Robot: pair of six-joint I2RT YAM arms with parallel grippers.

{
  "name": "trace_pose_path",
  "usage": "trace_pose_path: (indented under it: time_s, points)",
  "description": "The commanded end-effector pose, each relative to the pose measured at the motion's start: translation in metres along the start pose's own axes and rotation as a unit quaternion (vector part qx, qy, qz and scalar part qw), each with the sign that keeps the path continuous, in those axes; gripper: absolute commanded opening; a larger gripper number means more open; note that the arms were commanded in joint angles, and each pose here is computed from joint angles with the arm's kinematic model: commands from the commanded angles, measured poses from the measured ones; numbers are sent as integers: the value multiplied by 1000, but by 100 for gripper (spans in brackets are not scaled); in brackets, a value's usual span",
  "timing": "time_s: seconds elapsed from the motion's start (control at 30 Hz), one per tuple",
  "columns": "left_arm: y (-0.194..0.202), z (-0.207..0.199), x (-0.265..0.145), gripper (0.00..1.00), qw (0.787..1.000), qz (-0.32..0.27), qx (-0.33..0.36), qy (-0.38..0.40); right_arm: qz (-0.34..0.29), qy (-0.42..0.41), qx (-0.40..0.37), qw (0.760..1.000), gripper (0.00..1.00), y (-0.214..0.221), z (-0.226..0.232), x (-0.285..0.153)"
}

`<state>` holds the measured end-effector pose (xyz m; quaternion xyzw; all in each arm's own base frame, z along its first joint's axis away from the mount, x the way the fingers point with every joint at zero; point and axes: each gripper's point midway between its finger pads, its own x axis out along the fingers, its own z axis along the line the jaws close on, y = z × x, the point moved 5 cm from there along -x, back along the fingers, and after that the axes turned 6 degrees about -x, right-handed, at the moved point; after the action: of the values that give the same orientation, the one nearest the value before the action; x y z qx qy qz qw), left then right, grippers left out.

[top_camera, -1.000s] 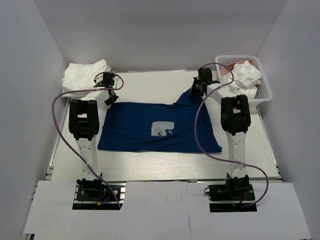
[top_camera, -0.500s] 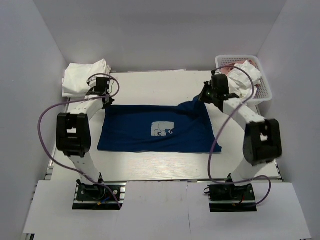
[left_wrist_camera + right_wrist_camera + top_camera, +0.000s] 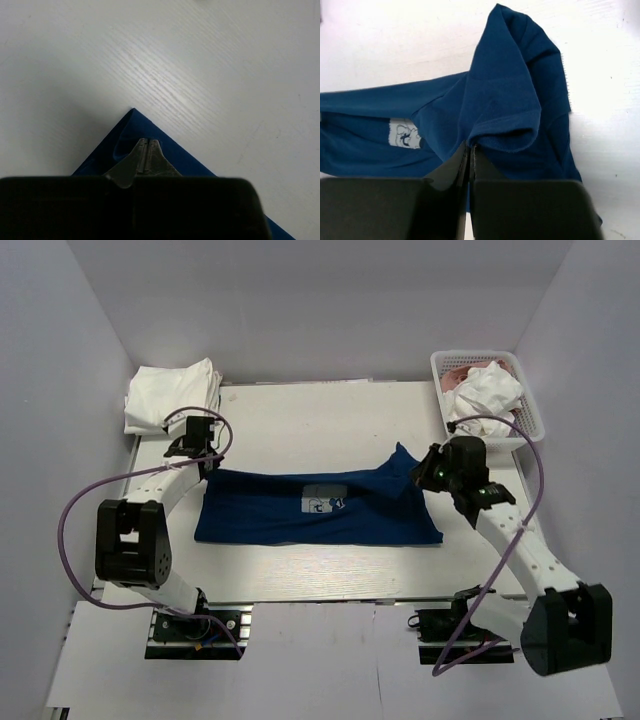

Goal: Fold and stack the t-shirts

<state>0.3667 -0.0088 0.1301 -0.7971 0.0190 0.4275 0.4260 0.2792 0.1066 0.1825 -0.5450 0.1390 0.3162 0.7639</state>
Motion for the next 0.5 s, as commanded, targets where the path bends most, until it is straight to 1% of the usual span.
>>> trace_pose_path:
  time_s: [0.0, 0.07, 0.1, 0.17, 0.2, 0.23, 0.27, 0.3, 0.33, 0.4, 0.43, 0.47]
  points:
    - [5, 11, -11, 0, 1000, 2, -21, -10, 16, 13, 37, 999, 0, 22, -5, -10]
    - [15, 21, -10, 0, 999, 14, -25, -24, 23, 12, 51, 998, 0, 31, -5, -14]
    - [19, 26, -12, 0, 999, 20, -26, -31, 38, 19, 77, 996, 0, 50, -10, -14]
    - [30, 36, -12, 0, 998, 31, -27, -44, 30, 25, 105, 994, 0, 67, -15, -18]
    - [37, 42, -11, 0, 997, 39, -27, -55, 47, 34, 124, 991, 0, 88, -21, -17]
    - [38, 41, -12, 0, 997, 44, -27, -51, 39, 27, 130, 990, 0, 100, -24, -19]
    - [41, 44, -11, 0, 997, 47, -26, -54, 32, 11, 144, 989, 0, 103, -22, -18]
    - [45, 47, -13, 3, 996, 58, -26, -61, 30, 8, 150, 988, 7, 108, -22, -17]
    - [49, 50, -11, 18, 995, 65, -21, -69, 43, 18, 152, 987, 15, 126, -30, -16]
    - [54, 56, -13, 37, 992, 81, -16, -90, 37, 27, 150, 988, 28, 129, -34, -18]
    - [56, 59, -14, 59, 991, 87, -18, -98, 43, 35, 143, 988, 34, 131, -36, -21]
    - [54, 60, -16, 71, 991, 84, -23, -106, 39, 37, 127, 990, 40, 129, -37, -22]
